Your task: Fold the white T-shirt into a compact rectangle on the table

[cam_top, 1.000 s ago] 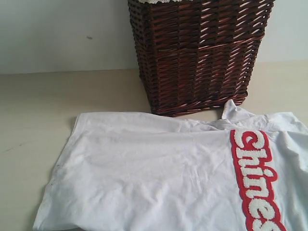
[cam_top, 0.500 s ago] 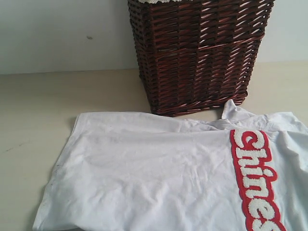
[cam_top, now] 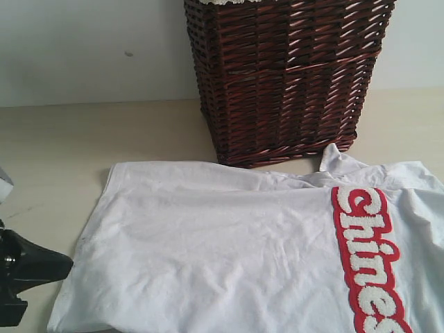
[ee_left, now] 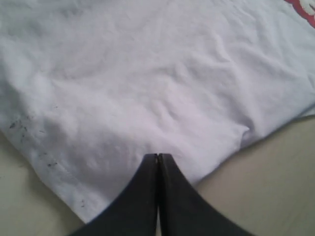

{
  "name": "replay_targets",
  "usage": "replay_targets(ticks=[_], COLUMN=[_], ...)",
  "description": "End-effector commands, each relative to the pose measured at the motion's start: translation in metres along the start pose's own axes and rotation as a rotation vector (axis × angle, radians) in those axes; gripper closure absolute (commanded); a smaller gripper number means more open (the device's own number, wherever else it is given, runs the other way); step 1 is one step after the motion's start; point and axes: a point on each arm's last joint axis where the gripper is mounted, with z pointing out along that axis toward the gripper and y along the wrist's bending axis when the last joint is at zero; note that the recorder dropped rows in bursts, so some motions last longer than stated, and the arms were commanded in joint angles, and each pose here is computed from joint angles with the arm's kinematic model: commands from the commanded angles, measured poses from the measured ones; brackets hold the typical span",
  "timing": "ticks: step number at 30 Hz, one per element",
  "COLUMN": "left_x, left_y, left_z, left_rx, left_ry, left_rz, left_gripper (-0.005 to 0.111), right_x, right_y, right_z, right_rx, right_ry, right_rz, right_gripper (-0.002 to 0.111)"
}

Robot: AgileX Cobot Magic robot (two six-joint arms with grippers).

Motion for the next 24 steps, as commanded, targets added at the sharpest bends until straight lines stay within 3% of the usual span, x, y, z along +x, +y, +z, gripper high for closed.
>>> replay_targets(ticks=[1, 5, 8, 11, 16, 24], left_x=[-0.008, 0.003, 0.011, 0.015, 0.018, 0.038], left_y=[0.004, 0.001, 0.007, 0.01, 0.017, 0.033], left_z=[0.004, 0.008, 0.016, 0.025, 0.035, 0.058], left_rx=[0.121, 0.302, 0.308, 0.318, 0.298, 0.268], left_ry=[0.1, 0.222, 0.237, 0.197, 0.204, 0.301], left_rz=[0.098, 0.326, 0.456, 0.586, 0.521, 0.439], left_gripper=[0.107, 0.107, 0.102, 0.085, 0.053, 0.054], right_x=[0.001, 0.001, 0.001, 0.001, 0.001, 0.001], right_y=[0.001, 0.001, 0.001, 0.001, 0.001, 0.001], right_z=[0.0, 0.0, 0.0, 0.0, 0.0, 0.0], right_rx=[0.001, 0.001, 0.001, 0.002, 0.002, 0.002], right_ry=[0.005, 0.005, 0.005, 0.005, 0.005, 0.005], right_rz=[0.005, 0.005, 0.005, 0.002, -0.004, -0.006], right_gripper=[0.084, 0.084, 0.084, 0.084, 0.084, 0.084])
